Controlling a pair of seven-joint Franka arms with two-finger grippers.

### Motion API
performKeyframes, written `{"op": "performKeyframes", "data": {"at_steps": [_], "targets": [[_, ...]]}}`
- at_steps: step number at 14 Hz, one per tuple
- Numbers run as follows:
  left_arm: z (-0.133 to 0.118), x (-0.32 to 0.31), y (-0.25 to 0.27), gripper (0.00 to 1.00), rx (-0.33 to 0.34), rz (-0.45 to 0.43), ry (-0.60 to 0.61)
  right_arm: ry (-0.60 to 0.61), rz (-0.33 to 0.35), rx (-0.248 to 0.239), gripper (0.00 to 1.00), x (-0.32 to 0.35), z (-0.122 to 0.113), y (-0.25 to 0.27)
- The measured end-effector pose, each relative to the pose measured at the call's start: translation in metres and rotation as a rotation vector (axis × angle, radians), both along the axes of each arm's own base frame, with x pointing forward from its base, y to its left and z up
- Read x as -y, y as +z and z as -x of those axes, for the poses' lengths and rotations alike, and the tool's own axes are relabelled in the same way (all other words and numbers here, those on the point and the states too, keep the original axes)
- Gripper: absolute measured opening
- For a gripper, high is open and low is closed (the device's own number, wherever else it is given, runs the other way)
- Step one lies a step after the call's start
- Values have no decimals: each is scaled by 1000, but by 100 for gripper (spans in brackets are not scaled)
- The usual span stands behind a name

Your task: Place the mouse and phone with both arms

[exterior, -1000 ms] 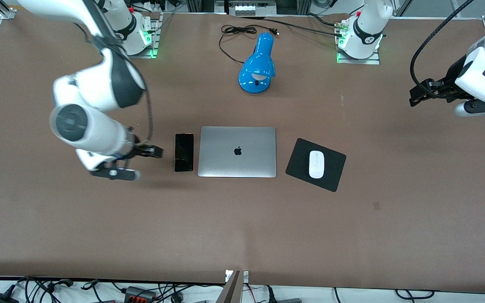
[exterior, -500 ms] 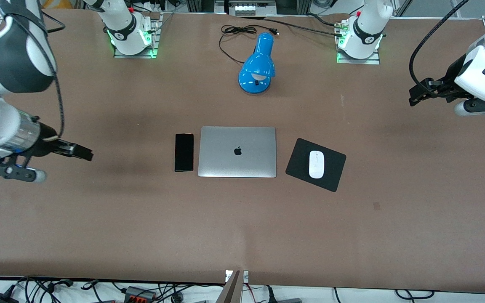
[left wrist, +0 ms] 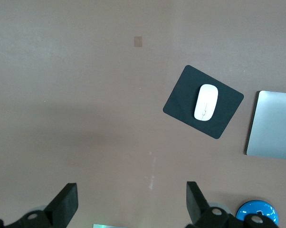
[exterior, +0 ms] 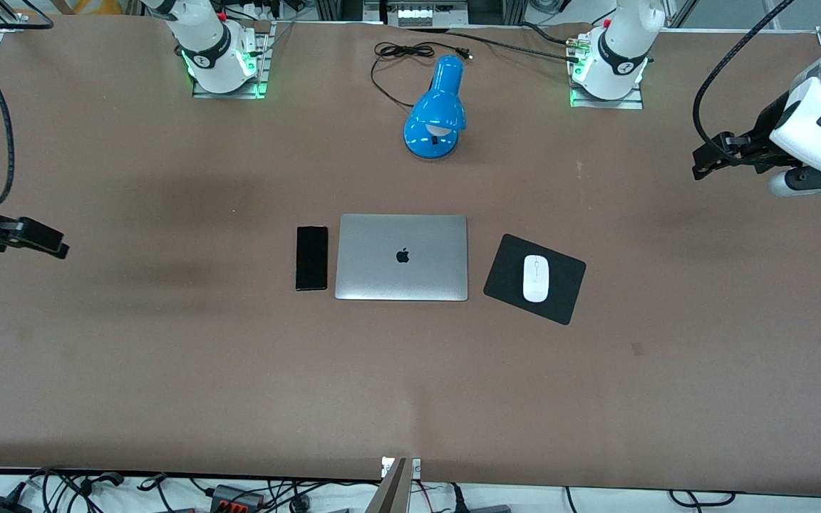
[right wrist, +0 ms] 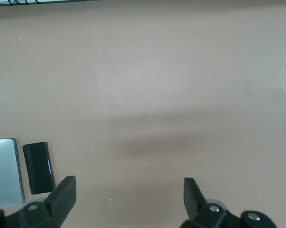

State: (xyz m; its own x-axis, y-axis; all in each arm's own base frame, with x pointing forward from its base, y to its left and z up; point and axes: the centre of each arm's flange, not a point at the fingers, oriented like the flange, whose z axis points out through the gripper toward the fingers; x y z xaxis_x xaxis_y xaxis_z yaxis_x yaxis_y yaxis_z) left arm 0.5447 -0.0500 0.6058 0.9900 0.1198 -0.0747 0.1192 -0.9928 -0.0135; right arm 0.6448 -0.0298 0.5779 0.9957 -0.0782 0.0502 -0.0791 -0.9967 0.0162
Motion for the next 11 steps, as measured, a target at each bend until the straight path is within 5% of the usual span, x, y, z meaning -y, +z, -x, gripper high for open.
{"op": "performKeyframes", "data": {"at_steps": [11], "targets": [[0,3,0,100,-1,0,-46,66,1,15,100,15,16,10]]}}
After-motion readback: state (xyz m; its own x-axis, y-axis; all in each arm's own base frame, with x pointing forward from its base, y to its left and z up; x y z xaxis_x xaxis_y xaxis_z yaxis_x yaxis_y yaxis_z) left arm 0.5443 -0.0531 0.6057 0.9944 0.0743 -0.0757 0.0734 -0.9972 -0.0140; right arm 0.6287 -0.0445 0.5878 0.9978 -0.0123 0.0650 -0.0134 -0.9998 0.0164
